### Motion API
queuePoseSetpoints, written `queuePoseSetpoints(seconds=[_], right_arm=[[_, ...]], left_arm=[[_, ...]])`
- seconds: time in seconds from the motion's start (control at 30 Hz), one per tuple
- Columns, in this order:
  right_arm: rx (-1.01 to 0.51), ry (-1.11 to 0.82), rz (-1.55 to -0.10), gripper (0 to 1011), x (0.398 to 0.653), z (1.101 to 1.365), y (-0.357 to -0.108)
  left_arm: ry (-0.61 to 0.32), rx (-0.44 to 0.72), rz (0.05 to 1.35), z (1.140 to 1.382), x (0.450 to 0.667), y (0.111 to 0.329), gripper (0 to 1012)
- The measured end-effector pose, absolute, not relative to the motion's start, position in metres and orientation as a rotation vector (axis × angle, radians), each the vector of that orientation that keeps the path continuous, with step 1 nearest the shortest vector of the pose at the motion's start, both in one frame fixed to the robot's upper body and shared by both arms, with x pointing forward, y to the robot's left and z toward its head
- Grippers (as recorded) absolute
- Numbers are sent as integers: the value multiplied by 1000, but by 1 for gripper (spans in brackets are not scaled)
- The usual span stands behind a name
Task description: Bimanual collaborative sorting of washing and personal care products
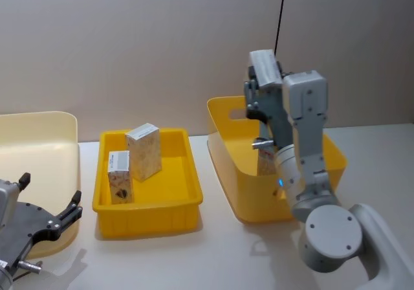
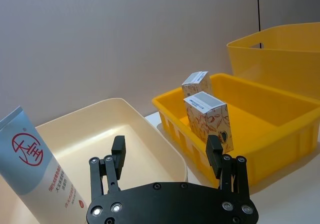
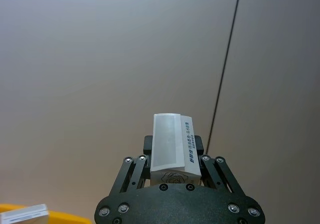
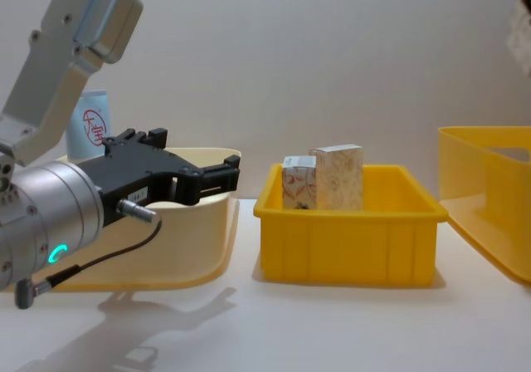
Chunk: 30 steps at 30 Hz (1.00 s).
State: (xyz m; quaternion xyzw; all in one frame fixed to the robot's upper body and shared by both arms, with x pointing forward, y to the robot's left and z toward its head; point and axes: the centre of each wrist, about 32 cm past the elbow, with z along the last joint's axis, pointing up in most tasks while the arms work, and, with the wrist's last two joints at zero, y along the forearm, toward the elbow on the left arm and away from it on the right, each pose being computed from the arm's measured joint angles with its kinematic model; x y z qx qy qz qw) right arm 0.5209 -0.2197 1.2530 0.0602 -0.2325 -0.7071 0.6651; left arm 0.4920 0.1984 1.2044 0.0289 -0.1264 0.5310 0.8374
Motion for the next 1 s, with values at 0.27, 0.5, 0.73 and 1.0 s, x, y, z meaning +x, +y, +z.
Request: queuePoseSetpoints(seconds=[0.27,0.5,0.73,1.0], right_arm=[[129,-570,-1665,418,518,1254,-231],[113,-601,-1736,418,513,1253,-241],[78,-595,-1796,418,508,1252,-245],[11,-548,-1854,418,501,1249,-247]], left_arm=[[-268,61,1124,1204,492,198,1003],[-268,61,1124,1204,492,198,1003],[-268,61,1124,1204,492,198,1003],[-268,61,1124,1204,492,198,1003]])
